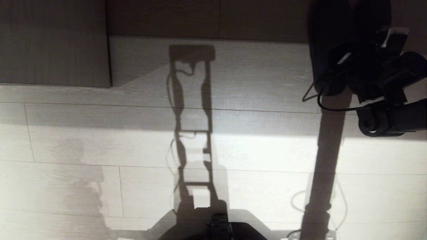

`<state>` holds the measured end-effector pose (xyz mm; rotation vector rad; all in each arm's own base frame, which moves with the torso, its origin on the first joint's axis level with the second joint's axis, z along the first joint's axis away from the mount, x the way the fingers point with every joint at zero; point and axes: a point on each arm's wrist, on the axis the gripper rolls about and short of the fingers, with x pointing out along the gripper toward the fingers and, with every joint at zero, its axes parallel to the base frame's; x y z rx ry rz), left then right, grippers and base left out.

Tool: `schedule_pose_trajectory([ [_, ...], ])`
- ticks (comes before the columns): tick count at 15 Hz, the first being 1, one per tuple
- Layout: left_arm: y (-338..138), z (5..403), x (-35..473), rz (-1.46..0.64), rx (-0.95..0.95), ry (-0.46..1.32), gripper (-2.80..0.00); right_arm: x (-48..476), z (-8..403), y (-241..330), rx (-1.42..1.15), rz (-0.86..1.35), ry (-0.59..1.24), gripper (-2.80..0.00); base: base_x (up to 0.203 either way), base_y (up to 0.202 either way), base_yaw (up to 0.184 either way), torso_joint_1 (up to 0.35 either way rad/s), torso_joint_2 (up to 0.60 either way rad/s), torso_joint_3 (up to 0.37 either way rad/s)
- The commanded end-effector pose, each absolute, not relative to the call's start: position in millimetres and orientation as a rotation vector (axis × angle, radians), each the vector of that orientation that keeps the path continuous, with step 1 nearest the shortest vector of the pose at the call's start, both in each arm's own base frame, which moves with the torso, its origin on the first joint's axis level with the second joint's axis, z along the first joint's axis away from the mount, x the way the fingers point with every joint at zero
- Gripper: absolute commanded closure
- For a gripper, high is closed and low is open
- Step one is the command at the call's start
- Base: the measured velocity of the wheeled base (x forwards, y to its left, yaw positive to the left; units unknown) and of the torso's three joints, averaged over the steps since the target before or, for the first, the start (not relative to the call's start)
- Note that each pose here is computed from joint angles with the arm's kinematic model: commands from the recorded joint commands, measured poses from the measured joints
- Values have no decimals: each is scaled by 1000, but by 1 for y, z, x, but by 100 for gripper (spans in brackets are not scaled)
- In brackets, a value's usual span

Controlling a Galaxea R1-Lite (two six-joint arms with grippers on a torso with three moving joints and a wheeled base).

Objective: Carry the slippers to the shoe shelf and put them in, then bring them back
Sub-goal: Place the slippers on the floor

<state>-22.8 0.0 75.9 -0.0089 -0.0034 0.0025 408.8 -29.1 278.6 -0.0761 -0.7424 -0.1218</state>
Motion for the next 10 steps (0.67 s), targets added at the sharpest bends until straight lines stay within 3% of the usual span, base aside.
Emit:
schedule_pose_trajectory([
  [1, 0, 76, -23, 3, -9, -5, 0, 397, 287, -28, -76, -123, -757, -280, 0, 0, 0, 0, 0, 0],
  [10, 0, 76, -23, 3, -9, -5, 0, 351, 279, -25, -69, -112, -651, -280, 0, 0, 0, 0, 0, 0],
])
